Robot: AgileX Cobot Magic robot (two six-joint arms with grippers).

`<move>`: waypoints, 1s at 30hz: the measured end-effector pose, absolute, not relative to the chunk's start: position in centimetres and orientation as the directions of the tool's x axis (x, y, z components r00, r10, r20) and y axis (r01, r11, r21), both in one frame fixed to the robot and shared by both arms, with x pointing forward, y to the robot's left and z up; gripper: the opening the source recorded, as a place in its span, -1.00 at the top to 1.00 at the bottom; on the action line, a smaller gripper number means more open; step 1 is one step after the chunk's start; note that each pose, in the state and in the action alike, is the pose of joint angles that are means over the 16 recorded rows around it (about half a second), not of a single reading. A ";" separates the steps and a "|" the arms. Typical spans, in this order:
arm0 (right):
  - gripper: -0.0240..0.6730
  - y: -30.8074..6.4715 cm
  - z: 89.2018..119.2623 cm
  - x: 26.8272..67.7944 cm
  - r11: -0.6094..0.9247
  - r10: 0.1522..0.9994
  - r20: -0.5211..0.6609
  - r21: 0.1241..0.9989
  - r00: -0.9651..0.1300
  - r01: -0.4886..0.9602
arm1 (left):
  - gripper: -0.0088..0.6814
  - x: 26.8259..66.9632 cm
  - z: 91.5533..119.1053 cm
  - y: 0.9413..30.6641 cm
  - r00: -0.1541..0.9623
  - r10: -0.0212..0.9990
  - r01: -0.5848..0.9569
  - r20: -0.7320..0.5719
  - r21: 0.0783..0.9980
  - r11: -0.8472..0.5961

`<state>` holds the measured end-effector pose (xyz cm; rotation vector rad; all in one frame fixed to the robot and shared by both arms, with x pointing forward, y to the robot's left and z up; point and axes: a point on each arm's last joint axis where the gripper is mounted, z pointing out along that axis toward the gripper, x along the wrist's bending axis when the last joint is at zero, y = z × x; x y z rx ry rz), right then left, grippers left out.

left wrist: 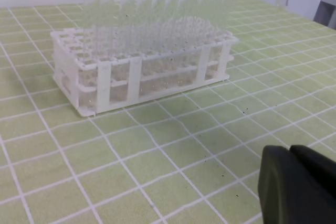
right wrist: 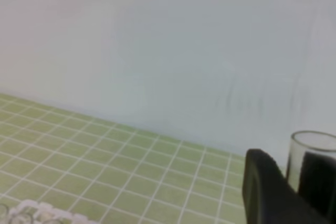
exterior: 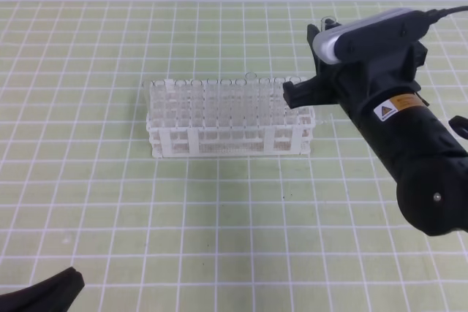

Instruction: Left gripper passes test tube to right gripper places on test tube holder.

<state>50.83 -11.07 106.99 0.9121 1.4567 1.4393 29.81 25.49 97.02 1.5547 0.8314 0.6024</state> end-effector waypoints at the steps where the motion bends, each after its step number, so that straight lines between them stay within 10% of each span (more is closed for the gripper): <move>1: 0.66 -11.0 106.8 50.9 0.062 0.931 -0.083 0.996 -0.355 -0.071 | 0.98 29.8 97.0 25.5 0.609 0.789 0.170 -0.080 0.985 -0.032; 30: 0.66 -13.2 107.4 52.3 -0.067 0.906 0.034 0.996 -0.423 -0.062 | 0.98 29.8 96.9 25.5 0.609 0.789 0.171 -0.077 0.985 -0.035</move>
